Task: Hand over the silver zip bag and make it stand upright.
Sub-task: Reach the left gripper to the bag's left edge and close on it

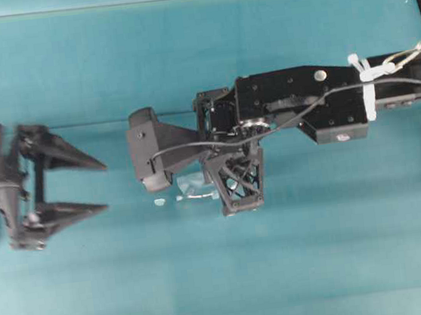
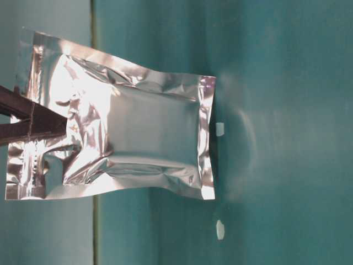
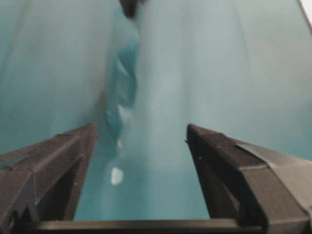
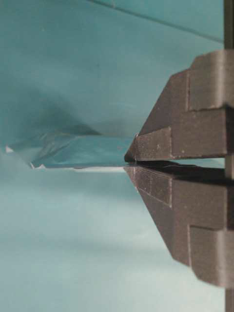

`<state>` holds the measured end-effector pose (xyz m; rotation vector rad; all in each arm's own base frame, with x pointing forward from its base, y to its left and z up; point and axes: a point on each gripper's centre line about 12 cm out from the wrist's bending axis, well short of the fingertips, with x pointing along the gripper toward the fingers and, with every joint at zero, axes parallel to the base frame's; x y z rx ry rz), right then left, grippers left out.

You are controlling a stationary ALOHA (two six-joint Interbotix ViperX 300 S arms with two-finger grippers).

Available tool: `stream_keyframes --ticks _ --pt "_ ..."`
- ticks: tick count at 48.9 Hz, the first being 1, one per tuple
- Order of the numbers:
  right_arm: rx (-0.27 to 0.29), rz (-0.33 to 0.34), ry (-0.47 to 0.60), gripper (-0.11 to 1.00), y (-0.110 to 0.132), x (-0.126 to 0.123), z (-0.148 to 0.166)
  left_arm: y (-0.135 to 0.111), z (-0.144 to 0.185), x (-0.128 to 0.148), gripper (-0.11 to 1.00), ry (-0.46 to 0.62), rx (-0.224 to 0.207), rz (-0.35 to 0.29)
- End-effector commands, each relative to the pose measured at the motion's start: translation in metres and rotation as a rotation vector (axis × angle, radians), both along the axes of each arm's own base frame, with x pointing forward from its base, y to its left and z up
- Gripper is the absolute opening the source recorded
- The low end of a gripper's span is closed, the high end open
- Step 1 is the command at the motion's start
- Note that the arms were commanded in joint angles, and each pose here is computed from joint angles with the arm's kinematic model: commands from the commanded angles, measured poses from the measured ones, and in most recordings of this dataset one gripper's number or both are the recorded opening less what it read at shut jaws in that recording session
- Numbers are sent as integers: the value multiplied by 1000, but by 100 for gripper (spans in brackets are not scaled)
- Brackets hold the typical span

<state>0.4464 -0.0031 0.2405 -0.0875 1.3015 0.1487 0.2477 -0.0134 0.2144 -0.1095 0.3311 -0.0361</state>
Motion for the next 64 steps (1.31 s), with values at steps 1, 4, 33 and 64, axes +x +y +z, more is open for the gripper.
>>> stream_keyframes --ticks 1,4,33,64 --pt "4 -22 -22 3 -1 0 6 0 -9 9 86 -1 -1 2" --pt "5 -26 -23 3 -1 0 5 1 -17 14 87 -6 -3 6" --pt "5 -30 -29 3 -2 0 -1 10 -78 83 91 12 -30 48" --pt "1 -39 -36 3 -9 -1 -6 27 -114 139 91 19 -13 87"
